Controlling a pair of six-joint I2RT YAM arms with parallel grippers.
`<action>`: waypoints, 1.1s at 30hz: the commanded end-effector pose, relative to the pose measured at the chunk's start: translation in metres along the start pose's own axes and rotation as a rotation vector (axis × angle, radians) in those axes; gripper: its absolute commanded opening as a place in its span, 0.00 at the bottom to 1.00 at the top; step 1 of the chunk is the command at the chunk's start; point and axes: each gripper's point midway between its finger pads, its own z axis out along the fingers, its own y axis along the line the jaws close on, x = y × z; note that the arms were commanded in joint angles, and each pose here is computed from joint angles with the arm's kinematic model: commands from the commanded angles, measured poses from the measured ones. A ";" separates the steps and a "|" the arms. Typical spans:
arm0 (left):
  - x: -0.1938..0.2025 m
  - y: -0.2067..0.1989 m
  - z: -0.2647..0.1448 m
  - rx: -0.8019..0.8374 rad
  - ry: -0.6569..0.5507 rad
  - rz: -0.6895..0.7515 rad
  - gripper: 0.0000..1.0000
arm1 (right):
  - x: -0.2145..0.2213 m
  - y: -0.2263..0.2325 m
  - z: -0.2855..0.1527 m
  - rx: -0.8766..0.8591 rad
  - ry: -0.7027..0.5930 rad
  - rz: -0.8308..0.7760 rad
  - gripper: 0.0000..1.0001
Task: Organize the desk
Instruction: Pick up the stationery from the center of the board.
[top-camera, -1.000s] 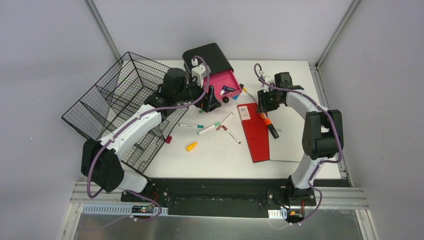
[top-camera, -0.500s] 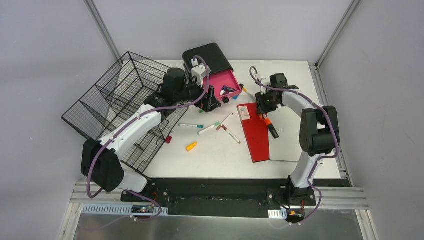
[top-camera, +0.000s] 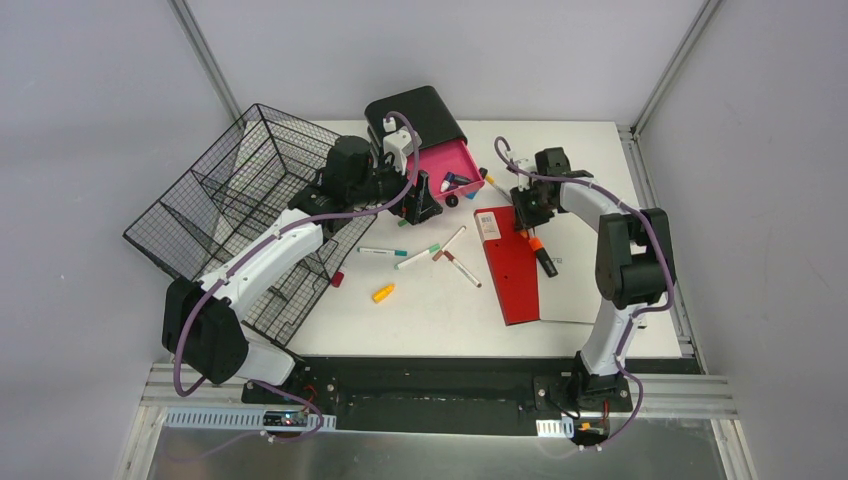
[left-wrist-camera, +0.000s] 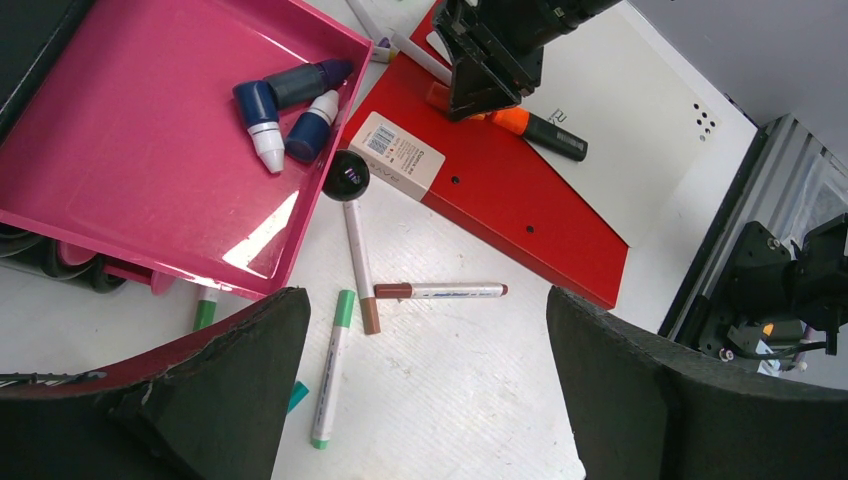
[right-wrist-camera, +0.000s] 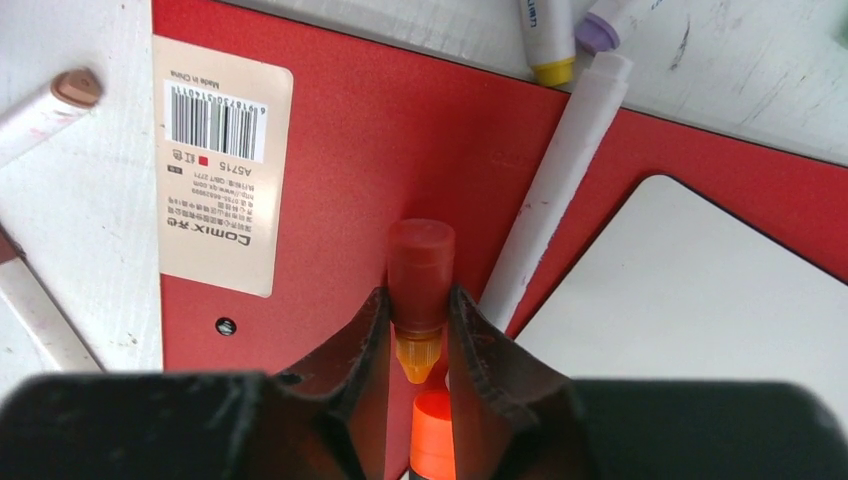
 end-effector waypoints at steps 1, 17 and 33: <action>-0.015 -0.007 -0.006 0.025 -0.049 0.044 0.91 | -0.011 0.002 -0.007 0.000 -0.019 -0.019 0.14; -0.017 -0.008 -0.009 0.022 -0.056 0.052 0.91 | -0.024 0.070 -0.087 -0.471 -0.193 -0.158 0.00; -0.018 -0.004 -0.012 -0.008 -0.065 0.068 0.91 | -0.055 0.118 -0.158 -0.690 -0.358 -0.417 0.00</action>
